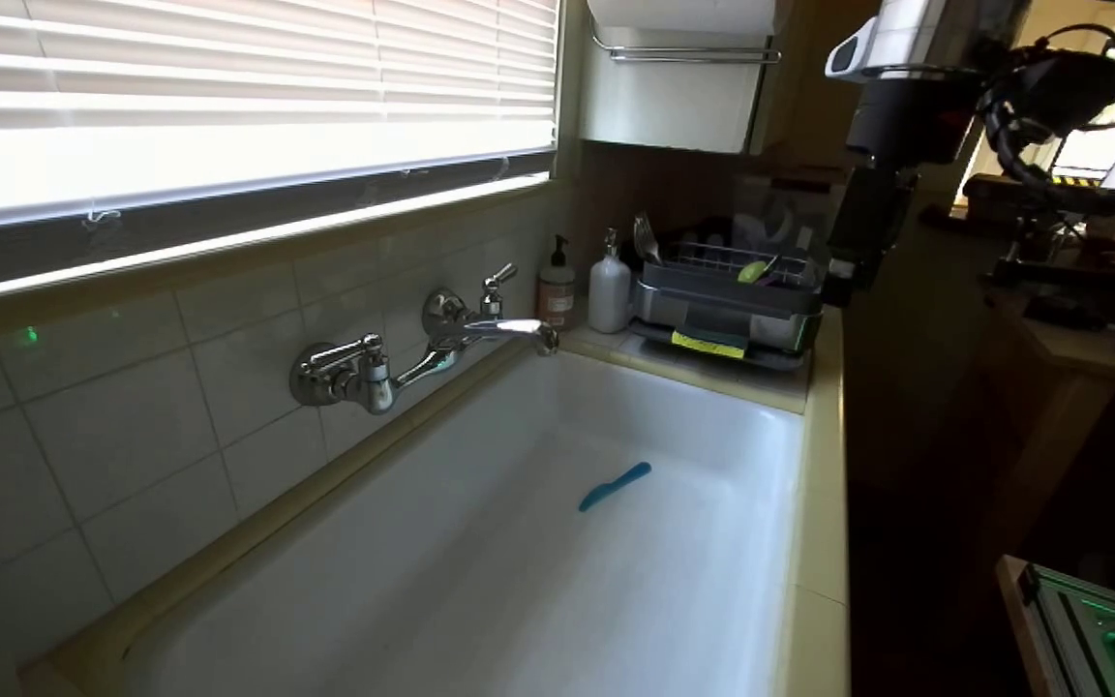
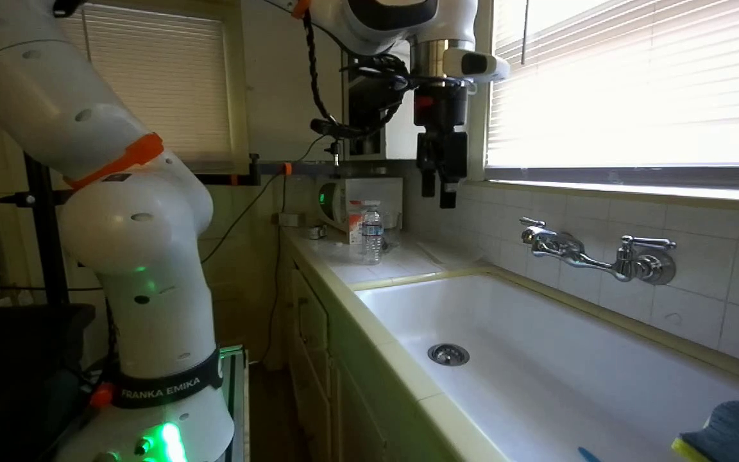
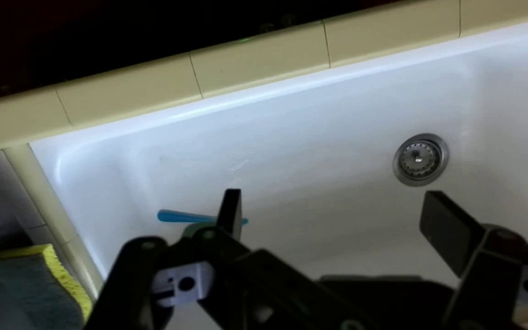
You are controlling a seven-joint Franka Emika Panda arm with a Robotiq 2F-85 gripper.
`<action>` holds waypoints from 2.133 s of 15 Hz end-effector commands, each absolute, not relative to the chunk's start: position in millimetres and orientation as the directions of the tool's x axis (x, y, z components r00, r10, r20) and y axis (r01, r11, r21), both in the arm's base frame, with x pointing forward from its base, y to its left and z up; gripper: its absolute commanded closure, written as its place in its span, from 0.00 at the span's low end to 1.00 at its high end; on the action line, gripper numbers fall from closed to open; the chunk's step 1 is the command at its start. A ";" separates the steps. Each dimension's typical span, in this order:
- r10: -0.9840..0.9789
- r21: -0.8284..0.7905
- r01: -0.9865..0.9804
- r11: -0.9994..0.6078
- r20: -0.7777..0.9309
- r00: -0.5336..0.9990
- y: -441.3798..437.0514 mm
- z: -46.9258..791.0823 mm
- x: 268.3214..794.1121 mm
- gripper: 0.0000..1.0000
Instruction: Remove the spoon from the drying rack and put it in the spoon
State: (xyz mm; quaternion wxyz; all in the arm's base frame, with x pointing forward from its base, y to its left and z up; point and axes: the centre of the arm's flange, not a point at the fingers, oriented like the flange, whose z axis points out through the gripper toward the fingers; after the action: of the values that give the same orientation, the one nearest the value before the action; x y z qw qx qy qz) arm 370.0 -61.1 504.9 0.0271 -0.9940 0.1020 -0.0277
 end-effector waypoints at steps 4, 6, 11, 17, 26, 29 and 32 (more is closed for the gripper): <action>-0.386 -0.039 -0.385 -0.922 0.153 0.910 -137.9 511.3 379.3 0.00; -0.403 -0.024 -0.405 -0.914 0.182 0.897 -154.5 511.0 387.2 0.00; -0.455 0.026 -0.469 -0.883 0.202 0.867 -192.5 501.8 406.4 0.00; -0.448 0.005 -0.458 -0.889 0.194 0.873 -186.3 502.4 396.5 0.00; -0.655 -0.042 -0.679 -0.733 0.315 0.687 -249.7 499.0 424.9 0.00; -0.692 -0.042 -0.727 -0.686 0.349 0.632 -276.1 490.3 436.1 0.00; -0.712 -0.023 -0.763 -0.646 0.380 0.591 -297.5 480.6 445.1 0.00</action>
State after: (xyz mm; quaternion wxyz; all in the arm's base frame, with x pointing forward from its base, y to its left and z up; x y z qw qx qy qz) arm 426.5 -276.1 490.8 -0.0427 -0.9034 0.3885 -0.1765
